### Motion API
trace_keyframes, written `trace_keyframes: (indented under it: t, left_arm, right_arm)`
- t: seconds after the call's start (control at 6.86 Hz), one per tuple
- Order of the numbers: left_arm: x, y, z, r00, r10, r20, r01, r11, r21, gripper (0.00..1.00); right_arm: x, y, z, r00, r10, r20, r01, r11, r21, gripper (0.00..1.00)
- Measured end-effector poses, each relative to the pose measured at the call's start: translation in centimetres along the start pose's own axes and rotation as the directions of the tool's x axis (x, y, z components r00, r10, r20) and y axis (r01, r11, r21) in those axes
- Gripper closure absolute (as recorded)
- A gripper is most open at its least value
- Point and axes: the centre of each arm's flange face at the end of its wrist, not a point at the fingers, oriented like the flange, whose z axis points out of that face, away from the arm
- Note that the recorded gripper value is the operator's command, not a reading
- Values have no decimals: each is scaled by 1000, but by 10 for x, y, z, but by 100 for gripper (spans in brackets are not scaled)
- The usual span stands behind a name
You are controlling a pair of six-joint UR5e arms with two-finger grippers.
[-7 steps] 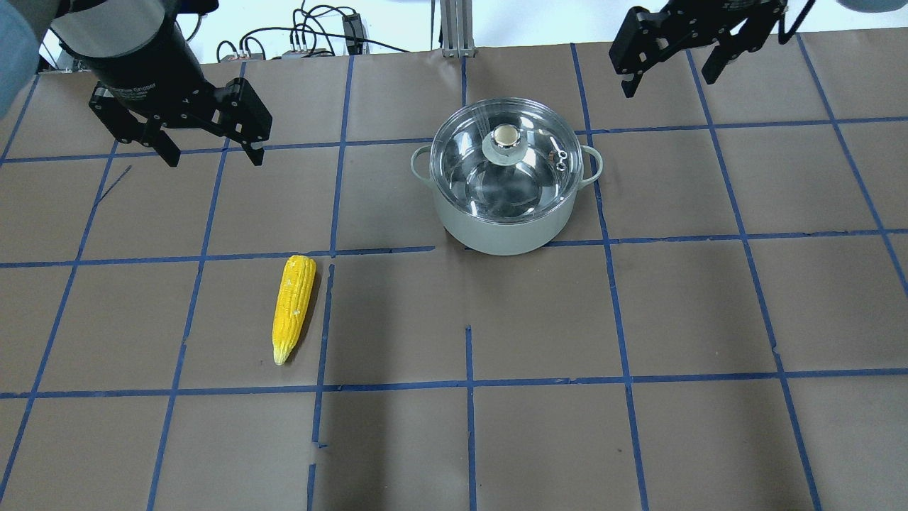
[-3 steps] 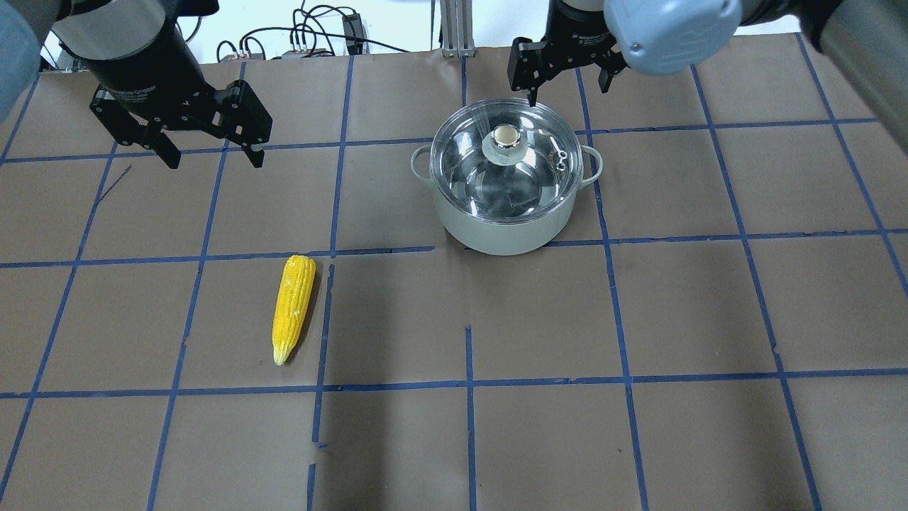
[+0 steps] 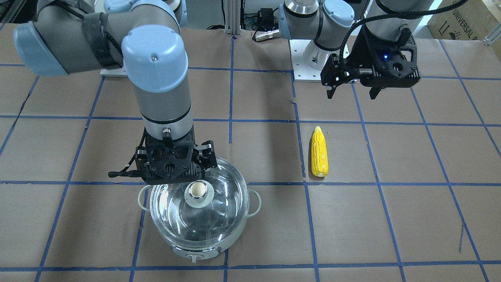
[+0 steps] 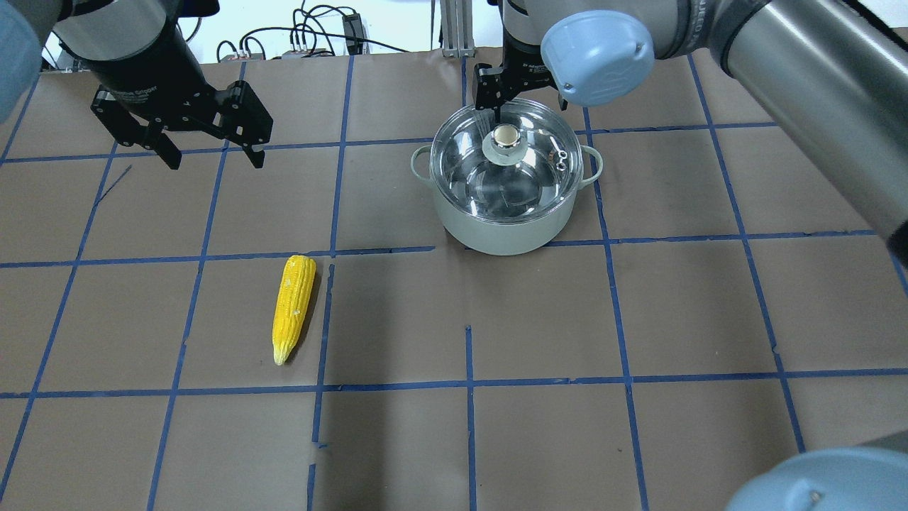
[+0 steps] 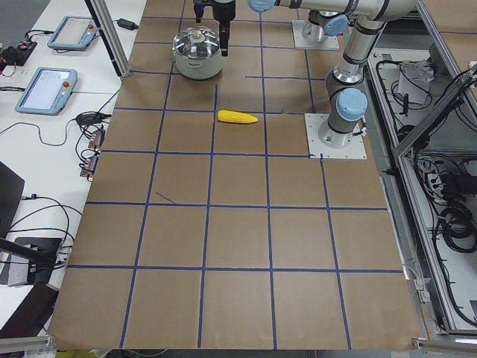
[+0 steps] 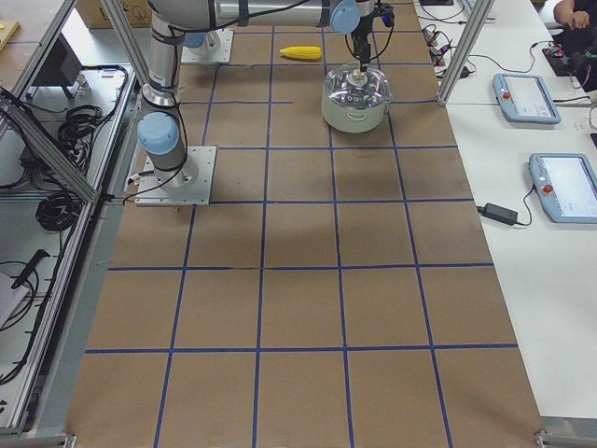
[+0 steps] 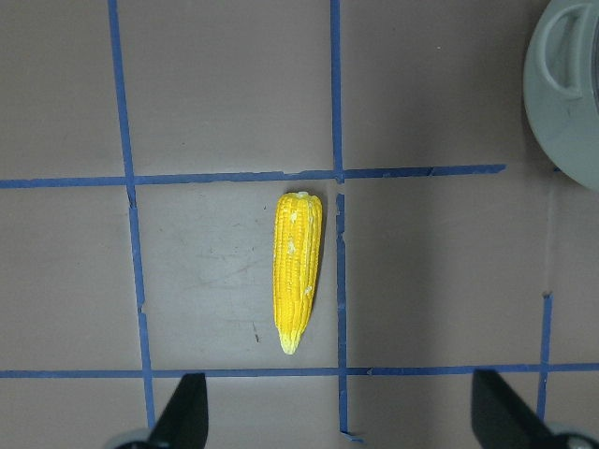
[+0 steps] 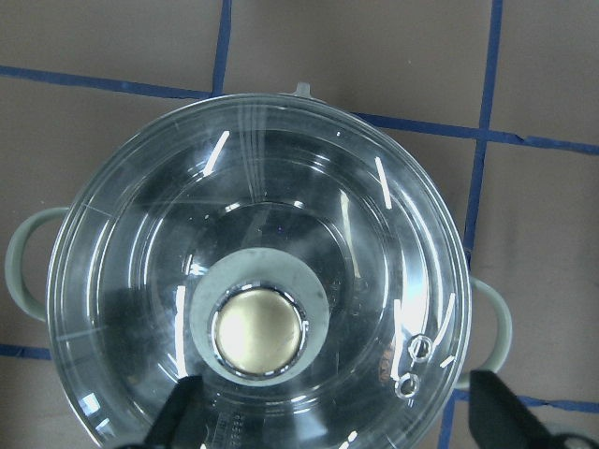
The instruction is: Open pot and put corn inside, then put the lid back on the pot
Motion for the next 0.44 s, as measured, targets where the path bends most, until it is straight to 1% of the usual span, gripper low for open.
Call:
trace_keyframes:
  t: [0.15,0.44]
  left_arm:
    - [0,0,0,1000,0,1,0,1000,0,0]
    - [-1,-2,4,1000,-1,2,1,1000,-9,0]
  right_arm:
    - [-3,-3,10,1000,-2,2,2,1000,-3,2]
    - [-13,-10,30,1000,-10,4,10,1000,8,3]
